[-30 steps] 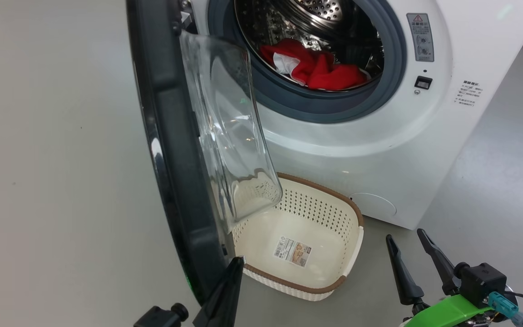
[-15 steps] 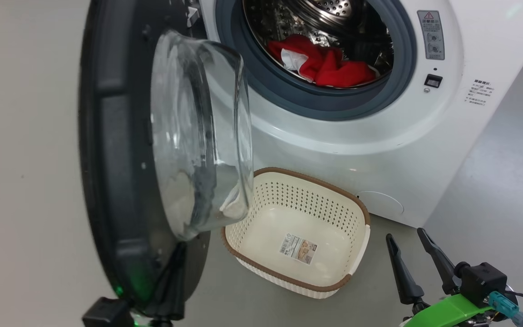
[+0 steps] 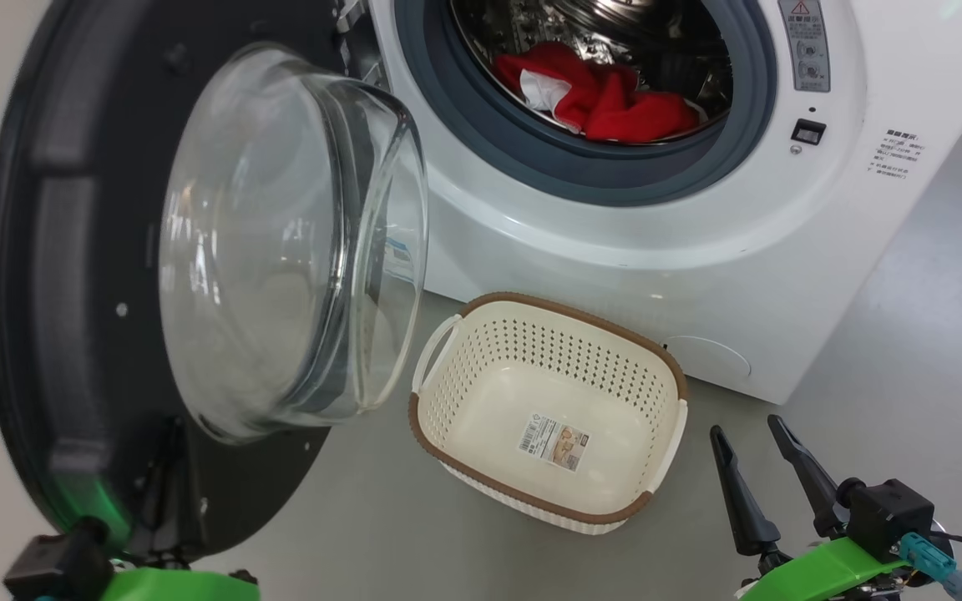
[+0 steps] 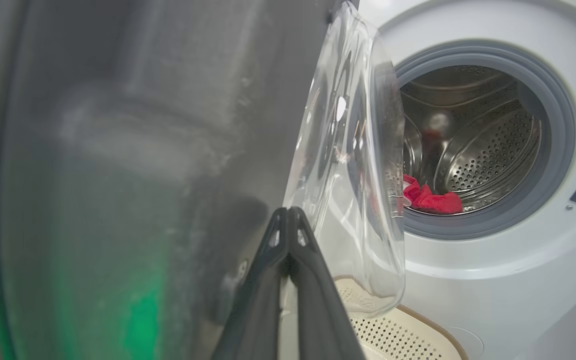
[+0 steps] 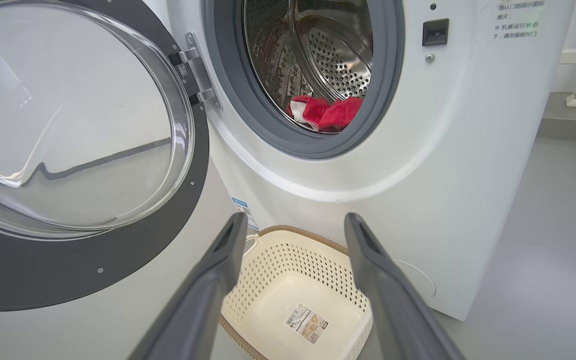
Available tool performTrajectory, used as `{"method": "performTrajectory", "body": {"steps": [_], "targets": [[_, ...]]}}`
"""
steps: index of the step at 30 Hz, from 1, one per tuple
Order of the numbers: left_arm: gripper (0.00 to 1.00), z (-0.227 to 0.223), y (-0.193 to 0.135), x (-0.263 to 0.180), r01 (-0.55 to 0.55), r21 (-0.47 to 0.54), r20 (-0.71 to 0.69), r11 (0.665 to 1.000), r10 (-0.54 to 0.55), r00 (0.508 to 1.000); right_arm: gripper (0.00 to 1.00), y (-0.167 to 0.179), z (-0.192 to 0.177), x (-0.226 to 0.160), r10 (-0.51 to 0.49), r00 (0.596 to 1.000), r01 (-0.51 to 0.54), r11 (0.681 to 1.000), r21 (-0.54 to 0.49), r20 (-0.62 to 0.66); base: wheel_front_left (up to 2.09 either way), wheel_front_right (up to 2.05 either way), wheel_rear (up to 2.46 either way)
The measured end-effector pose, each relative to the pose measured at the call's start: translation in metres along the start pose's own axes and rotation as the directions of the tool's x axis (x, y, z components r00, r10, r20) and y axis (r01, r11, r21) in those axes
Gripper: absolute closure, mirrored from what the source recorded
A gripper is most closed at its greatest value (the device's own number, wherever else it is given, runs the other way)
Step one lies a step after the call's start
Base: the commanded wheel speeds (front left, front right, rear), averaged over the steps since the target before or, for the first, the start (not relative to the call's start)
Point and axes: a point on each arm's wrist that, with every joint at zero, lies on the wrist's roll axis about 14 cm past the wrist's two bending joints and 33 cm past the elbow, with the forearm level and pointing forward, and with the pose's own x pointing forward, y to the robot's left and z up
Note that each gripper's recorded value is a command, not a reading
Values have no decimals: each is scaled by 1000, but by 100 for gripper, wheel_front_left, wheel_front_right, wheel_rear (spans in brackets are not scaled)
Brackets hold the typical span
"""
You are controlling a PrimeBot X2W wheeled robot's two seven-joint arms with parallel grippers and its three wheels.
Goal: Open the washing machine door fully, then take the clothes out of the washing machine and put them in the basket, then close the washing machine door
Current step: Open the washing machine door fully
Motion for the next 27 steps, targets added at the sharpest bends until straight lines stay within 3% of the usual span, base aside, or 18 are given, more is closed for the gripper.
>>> {"method": "performTrajectory", "body": {"steps": [10, 27], "targets": [[100, 19, 46, 17, -136, 59, 60, 989, 132, 989, 0, -4, -7, 2, -5, 1000, 5, 1000, 8, -17, 0, 0, 0], [100, 31, 95, 49, -246, 151, 72, 957, 238, 969, 0, -13, -18, 6, -14, 999, 15, 1000, 17, -44, 0, 0, 0]]}}
